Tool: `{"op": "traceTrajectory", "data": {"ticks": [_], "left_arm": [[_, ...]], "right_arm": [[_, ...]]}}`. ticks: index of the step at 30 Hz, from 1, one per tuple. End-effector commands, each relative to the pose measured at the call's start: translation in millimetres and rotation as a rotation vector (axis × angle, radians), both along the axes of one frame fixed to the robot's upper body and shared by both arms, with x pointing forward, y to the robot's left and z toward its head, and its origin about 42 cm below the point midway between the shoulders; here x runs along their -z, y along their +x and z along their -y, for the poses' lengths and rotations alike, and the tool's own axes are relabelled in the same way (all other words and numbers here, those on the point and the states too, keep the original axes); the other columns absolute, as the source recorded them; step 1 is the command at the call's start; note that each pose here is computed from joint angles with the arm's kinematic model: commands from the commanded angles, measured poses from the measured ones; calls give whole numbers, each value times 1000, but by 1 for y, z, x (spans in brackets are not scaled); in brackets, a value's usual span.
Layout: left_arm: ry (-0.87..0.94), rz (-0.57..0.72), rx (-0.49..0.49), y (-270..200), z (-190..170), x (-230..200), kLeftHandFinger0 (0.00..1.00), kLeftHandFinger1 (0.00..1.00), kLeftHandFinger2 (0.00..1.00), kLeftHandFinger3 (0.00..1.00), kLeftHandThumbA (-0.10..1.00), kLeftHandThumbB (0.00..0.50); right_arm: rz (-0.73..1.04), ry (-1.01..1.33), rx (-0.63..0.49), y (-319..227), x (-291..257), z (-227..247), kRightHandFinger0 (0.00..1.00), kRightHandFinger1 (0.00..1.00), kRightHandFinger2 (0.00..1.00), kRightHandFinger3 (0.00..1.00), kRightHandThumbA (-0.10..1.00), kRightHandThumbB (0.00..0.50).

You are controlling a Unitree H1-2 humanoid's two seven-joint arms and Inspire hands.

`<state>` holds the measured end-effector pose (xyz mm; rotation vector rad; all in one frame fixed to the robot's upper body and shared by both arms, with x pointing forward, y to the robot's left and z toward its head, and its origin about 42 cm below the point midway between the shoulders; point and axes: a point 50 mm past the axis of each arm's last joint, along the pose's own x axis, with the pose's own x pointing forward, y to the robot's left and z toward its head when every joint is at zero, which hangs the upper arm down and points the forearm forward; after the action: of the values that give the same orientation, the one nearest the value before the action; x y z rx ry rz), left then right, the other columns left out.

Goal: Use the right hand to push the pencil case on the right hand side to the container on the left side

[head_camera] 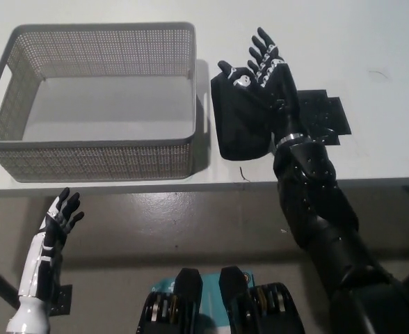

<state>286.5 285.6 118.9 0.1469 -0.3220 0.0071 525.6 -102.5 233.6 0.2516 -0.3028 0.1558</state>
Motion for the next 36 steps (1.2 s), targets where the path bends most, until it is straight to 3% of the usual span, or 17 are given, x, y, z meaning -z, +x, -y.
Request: {"op": "traceTrajectory", "data": {"ticks": [1, 3, 9, 11, 14, 18, 24, 26, 29, 31, 36], "left_arm": [[24, 67, 10, 8, -1, -21, 1000, 1000, 1000, 1000, 1000, 123], [26, 66, 4, 9, -3, -23, 1000, 1000, 1000, 1000, 1000, 135], [36, 81, 6, 13, -7, -27, 1000, 1000, 1000, 1000, 1000, 102], [39, 82, 11, 16, -7, -28, 1000, 1000, 1000, 1000, 1000, 91], [37, 88, 15, 20, -7, -30, 1000, 1000, 1000, 1000, 1000, 92], [42, 97, 18, 22, -6, -34, 1000, 1000, 1000, 1000, 1000, 94], [47, 118, 20, 29, -6, -39, 1000, 1000, 1000, 1000, 1000, 94], [45, 118, 20, 30, -6, -40, 1000, 1000, 1000, 1000, 1000, 95], [32, 119, 23, 30, -5, -41, 1000, 1000, 1000, 1000, 1000, 103], [35, 116, 24, 29, -4, -41, 1000, 1000, 1000, 1000, 1000, 103], [31, 117, 22, 29, -2, -41, 1000, 1000, 1000, 1000, 1000, 98]], "right_arm": [[180, -21, -2, -11, -37, 16, 1000, 1000, 1000, 1000, 1000, 377], [253, -23, 9, -36, -46, 30, 1000, 1000, 1000, 1000, 1000, 378], [449, -8, 76, -110, -65, 64, 1000, 1000, 1000, 1000, 1000, 384], [486, -40, 79, -142, -60, 84, 1000, 1000, 1000, 1000, 1000, 343], [512, -106, 116, -171, -46, 103, 1000, 1000, 1000, 1000, 1000, 327], [471, -133, 98, -205, -20, 121, 1000, 1000, 1000, 1000, 1000, 347], [362, -191, 113, -230, 24, 139, 1000, 1000, 1000, 1000, 1000, 287], [344, -195, 108, -232, 31, 141, 1000, 1000, 1000, 1000, 1000, 282], [278, -204, 87, -229, 48, 144, 1000, 1000, 1000, 1000, 1000, 319], [241, -192, 76, -226, 59, 147, 1000, 1000, 1000, 1000, 1000, 285], [190, -209, 73, -212, 74, 150, 1000, 1000, 1000, 1000, 1000, 268]]}}
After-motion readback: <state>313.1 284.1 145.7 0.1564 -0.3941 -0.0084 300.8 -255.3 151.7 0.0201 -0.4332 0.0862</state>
